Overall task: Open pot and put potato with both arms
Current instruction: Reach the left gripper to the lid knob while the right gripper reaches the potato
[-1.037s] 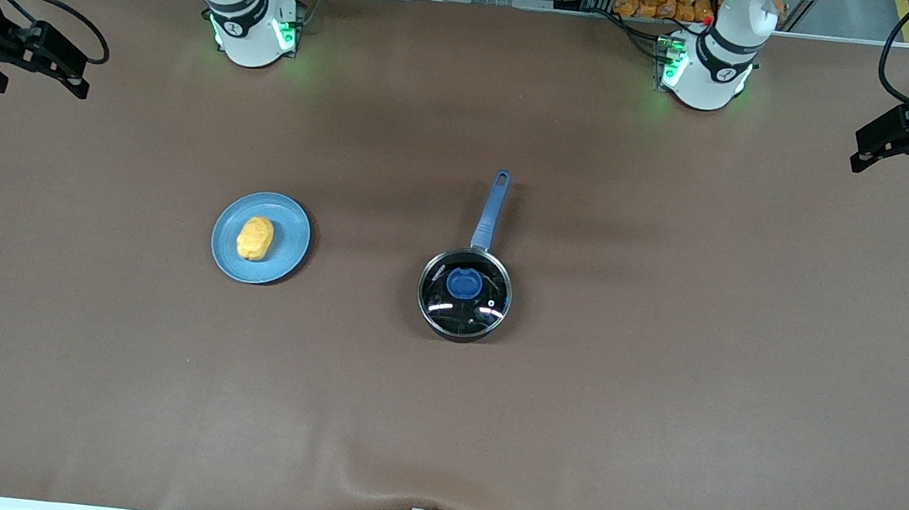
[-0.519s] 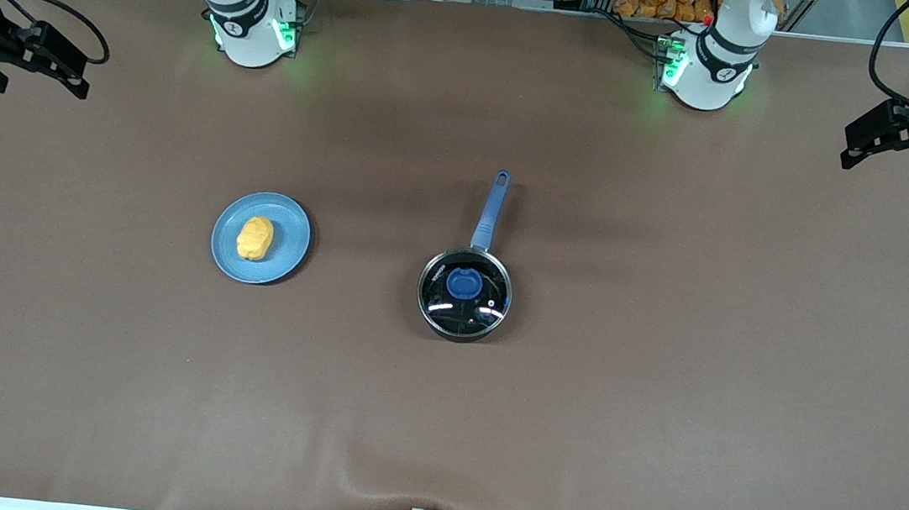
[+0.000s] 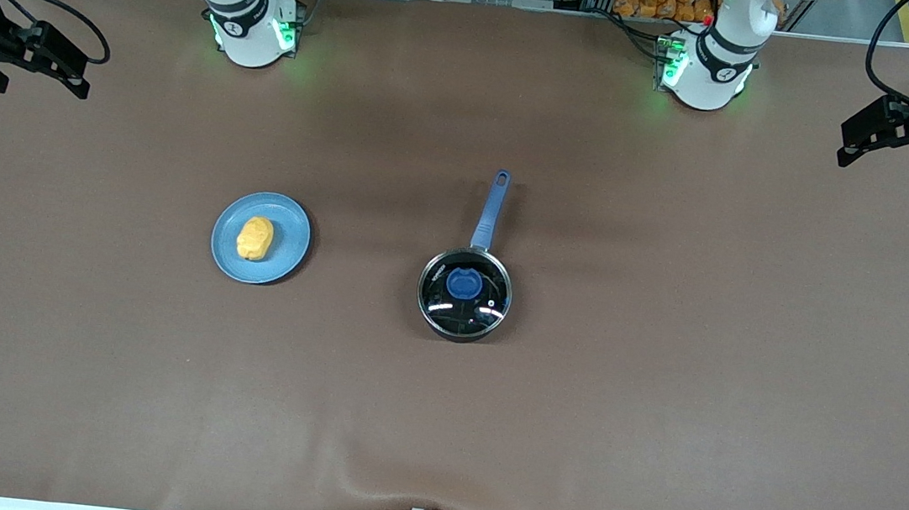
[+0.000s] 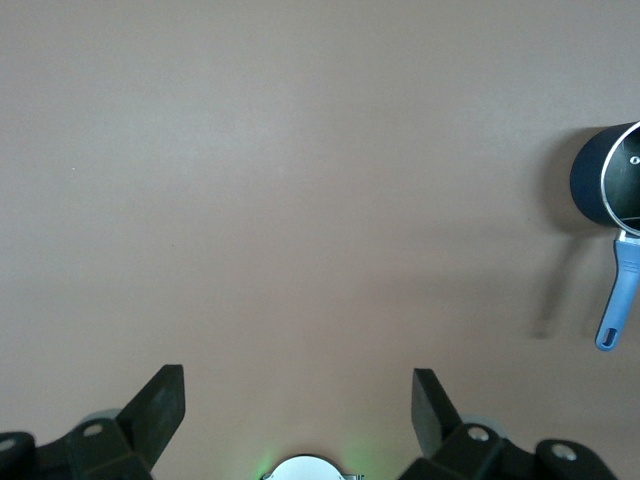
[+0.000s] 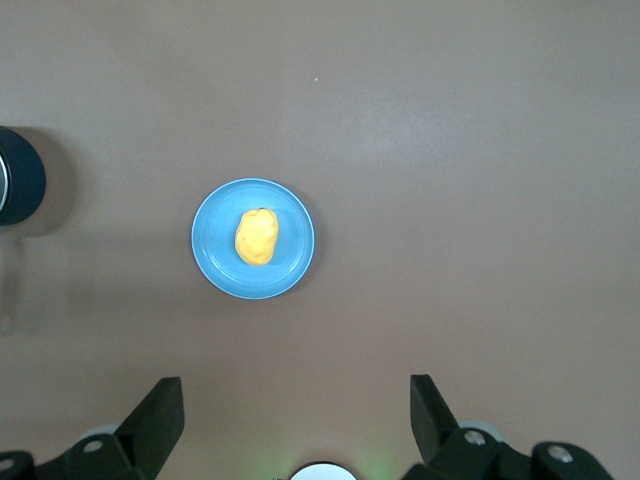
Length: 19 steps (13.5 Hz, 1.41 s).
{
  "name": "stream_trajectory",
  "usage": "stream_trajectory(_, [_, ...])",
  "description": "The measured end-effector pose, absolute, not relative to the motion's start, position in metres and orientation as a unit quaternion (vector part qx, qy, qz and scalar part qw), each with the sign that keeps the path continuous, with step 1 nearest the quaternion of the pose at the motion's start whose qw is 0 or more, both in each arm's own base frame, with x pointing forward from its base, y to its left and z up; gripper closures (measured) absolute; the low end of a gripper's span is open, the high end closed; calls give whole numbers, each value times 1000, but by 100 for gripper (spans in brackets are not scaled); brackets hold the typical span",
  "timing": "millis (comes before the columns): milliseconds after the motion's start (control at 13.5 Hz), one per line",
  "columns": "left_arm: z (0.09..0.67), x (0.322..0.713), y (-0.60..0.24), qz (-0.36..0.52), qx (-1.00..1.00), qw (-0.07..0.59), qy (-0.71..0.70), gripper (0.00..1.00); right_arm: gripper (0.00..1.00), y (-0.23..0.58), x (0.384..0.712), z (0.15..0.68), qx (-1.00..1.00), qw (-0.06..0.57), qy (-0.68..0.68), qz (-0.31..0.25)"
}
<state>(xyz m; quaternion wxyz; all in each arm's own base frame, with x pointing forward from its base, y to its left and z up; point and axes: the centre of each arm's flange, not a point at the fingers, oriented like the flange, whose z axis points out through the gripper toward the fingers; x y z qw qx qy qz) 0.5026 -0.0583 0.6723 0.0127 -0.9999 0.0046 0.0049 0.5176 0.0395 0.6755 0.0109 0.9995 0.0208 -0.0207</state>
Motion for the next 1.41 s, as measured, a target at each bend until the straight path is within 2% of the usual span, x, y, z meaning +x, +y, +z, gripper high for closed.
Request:
stream_trajectory(444, [671,500,-59,16,-1000,14,6,0,0,48,526,660,1000,10,25,-6])
stream_trajectory(815, [670,498,-68,21,-1000,15,0,0,0,71,541,587,999,11,42,-4])
stream_trajectory(1037, [647,508,-128,22,-1000,18,-11,0,0,79,544,546,999,11,49,0])
stream_trajectory(1407, [568,540,-252,33,-999,-9,-5,0,0,83,539,491,999,-21,29,-9])
